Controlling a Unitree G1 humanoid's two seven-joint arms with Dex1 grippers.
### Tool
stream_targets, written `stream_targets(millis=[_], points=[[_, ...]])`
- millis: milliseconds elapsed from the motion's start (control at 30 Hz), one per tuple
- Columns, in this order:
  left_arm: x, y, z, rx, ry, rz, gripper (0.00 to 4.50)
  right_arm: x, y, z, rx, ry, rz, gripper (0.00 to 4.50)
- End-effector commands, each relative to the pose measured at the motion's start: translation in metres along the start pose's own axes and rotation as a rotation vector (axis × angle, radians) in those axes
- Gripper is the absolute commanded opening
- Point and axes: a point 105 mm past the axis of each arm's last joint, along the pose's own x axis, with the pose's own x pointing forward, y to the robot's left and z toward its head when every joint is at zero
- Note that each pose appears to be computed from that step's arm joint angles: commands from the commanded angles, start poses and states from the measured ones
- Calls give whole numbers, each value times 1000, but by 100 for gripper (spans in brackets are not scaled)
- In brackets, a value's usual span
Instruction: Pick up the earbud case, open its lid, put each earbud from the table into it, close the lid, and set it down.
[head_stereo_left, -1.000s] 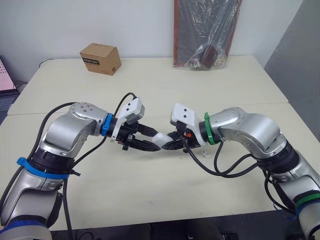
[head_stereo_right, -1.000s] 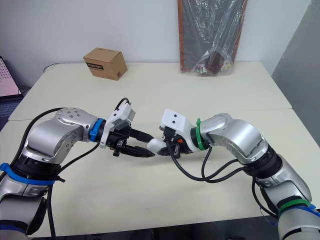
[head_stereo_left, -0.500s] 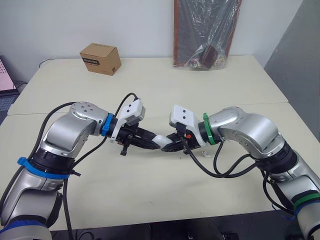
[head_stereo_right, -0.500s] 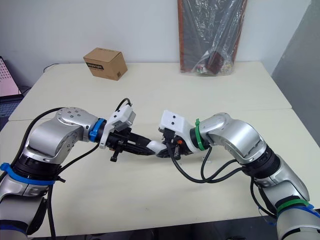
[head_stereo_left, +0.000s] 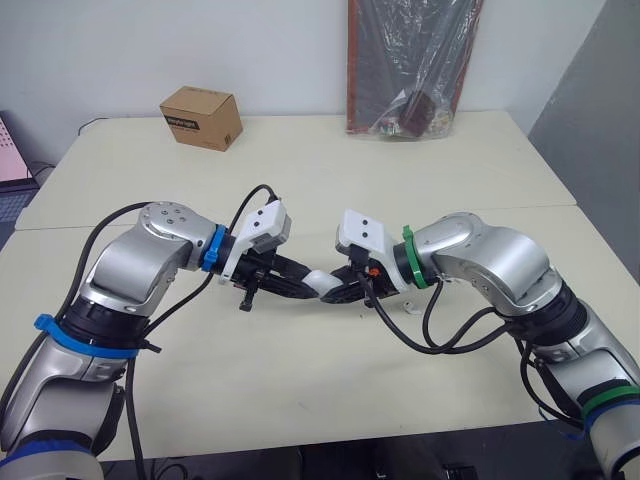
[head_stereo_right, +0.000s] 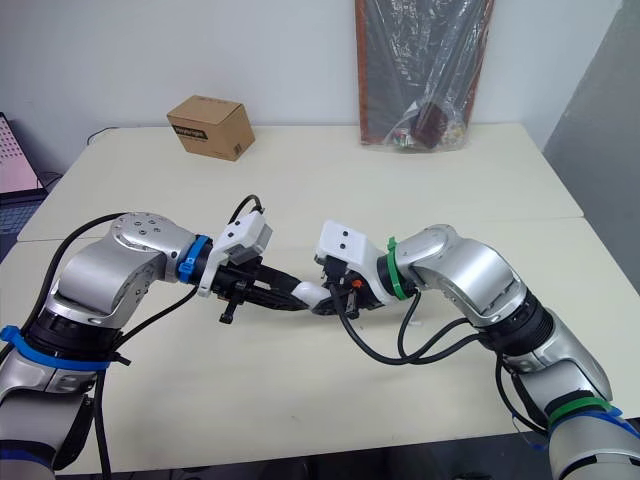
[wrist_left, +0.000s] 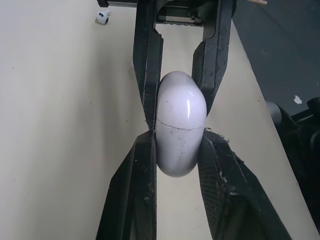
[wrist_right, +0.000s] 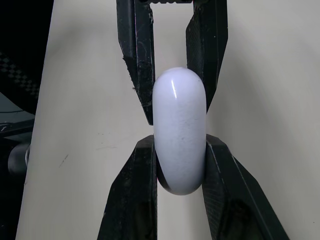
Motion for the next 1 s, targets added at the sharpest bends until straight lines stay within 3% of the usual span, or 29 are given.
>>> stream_targets(millis=[33, 1000], points=[[7, -8, 7, 50, -3, -38, 78, -4, 0, 23, -87, -44, -10, 78], [6, -8, 8, 78, -2, -18, 78, -4, 0, 23, -91, -37, 3, 78]])
